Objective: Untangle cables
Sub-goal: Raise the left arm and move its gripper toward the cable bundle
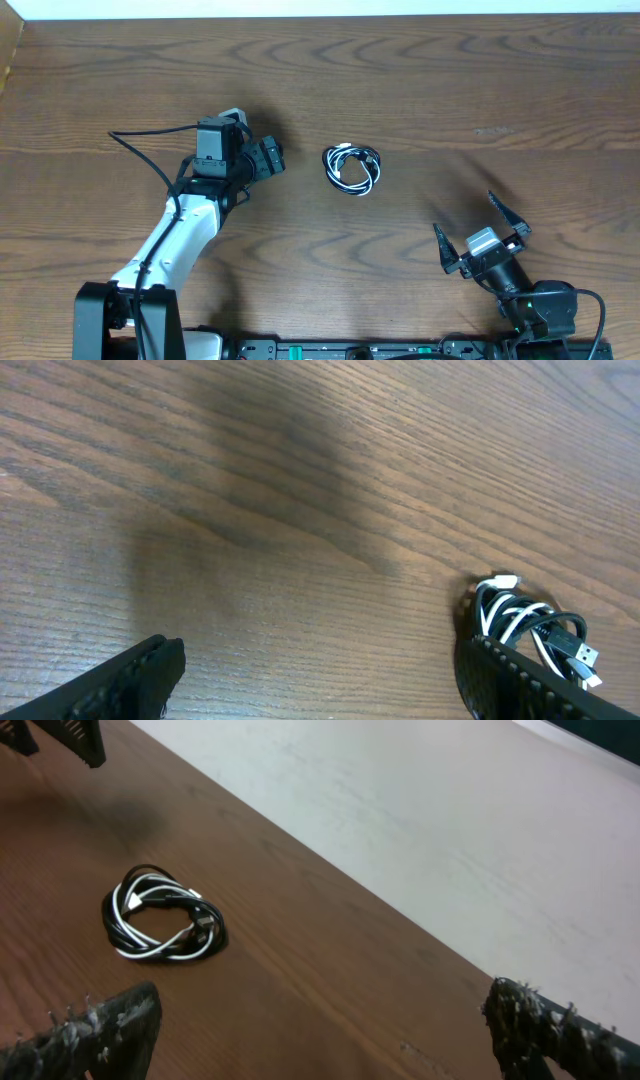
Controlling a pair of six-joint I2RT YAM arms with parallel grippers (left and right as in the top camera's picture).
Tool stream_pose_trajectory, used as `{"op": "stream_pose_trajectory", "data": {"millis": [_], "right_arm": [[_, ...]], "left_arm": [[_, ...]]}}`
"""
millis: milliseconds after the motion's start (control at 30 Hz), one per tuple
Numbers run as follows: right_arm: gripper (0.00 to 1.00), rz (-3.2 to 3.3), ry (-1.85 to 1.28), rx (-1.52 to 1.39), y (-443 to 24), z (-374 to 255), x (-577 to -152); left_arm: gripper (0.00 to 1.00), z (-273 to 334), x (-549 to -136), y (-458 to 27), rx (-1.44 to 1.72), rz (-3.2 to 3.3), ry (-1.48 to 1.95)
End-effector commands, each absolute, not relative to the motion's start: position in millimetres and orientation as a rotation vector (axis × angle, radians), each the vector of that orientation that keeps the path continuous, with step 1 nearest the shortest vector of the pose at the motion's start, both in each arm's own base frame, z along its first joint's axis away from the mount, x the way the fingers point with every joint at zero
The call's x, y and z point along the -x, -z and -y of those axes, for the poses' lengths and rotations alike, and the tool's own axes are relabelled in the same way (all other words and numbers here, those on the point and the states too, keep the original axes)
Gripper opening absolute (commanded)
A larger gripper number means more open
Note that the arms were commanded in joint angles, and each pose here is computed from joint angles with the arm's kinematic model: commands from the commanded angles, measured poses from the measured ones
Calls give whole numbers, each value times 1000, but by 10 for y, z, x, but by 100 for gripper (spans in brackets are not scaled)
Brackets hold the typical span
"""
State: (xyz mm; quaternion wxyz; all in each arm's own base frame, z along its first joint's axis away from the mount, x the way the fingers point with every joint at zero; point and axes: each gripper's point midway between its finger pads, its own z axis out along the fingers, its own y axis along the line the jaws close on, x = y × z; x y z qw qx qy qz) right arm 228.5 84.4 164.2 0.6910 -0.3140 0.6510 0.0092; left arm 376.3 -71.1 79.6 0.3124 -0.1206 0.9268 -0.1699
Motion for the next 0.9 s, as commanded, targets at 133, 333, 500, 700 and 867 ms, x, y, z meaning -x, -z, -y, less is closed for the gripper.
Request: {"op": "stream_pose_trajectory", "data": {"millis": [133, 333, 500, 700, 867], "right_arm": [[99, -1466, -18, 685, -1633, -818, -2293], [99, -1437, 5, 694, -1688, -816, -2297], [99, -1422, -16, 721, -1691, -867, -2271], [99, -1366, -155, 825, -1690, -1105, -2122], [99, -1412, -290, 704, -1758, -1109, -2117]], "left_arm": [[92, 696, -3816, -825, 305, -2437, 424], [92, 697, -3816, -825, 306, -2437, 425], [92, 696, -3816, -825, 305, -2436, 424], [98, 887, -3760, -851, 254, -2453, 565], [90, 1131, -3744, -1019, 173, -2412, 754]]}}
